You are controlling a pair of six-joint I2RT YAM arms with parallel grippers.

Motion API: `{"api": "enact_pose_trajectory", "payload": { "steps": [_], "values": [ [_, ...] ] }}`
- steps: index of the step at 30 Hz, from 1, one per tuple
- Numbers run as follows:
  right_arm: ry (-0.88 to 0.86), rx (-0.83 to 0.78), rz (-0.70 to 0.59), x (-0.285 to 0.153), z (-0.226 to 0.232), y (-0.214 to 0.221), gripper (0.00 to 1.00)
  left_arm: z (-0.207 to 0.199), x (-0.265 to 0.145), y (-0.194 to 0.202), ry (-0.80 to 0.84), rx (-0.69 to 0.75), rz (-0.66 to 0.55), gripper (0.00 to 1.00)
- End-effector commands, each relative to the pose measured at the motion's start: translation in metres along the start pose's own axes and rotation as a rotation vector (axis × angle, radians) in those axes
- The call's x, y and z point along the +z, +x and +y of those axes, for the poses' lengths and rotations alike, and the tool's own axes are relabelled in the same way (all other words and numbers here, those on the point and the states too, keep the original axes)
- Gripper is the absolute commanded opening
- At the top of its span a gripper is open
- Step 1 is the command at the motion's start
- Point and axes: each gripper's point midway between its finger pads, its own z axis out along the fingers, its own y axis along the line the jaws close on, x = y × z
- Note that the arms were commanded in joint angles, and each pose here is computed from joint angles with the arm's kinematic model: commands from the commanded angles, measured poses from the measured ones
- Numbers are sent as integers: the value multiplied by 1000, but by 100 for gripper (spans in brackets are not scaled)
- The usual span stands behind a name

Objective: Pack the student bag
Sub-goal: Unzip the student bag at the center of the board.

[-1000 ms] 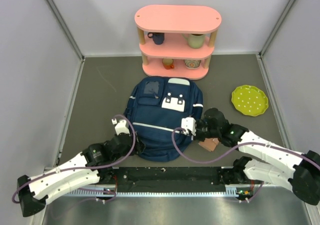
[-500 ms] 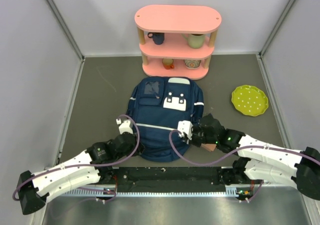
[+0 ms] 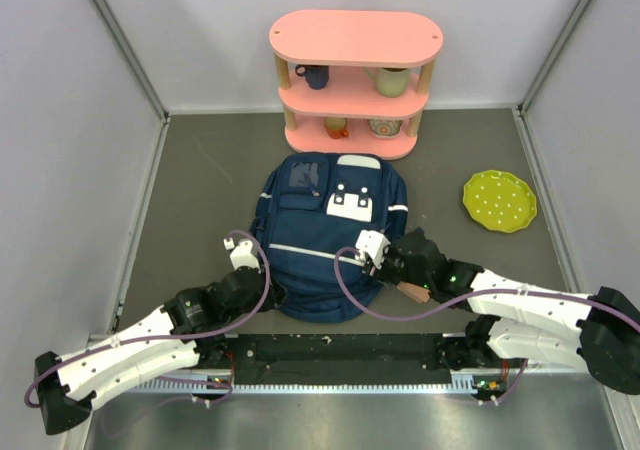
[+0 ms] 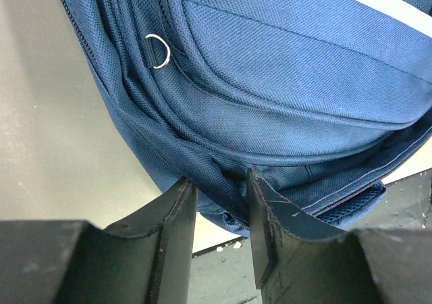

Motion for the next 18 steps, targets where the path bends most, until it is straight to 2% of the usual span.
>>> {"api": "enact_pose_trajectory", "payload": {
  "steps": [1,7,12,13,14,17,18],
  "values": [
    [100,40,-39,5,-22,-15,42,-9,0,-11,27,-22,-47,40],
    [-25,106,-32,-1,1,-20,41,-7,0,-12,21,-20,-53,40],
    [16,115,-36,4,-5,-17,40,-11,1,-13,31,-19,-56,40],
    [26,116,-33,6,-9,-20,36,-12,1,-14,37,-19,-56,40],
    [23,115,4,10,-9,-12,25,-13,1,-13,37,-18,-53,40],
    [-17,107,28,18,-6,-12,3,-15,2,-12,49,-27,-46,39],
    [-27,108,23,20,-5,-14,0,-15,2,-11,51,-29,-43,39]
  ]
}}
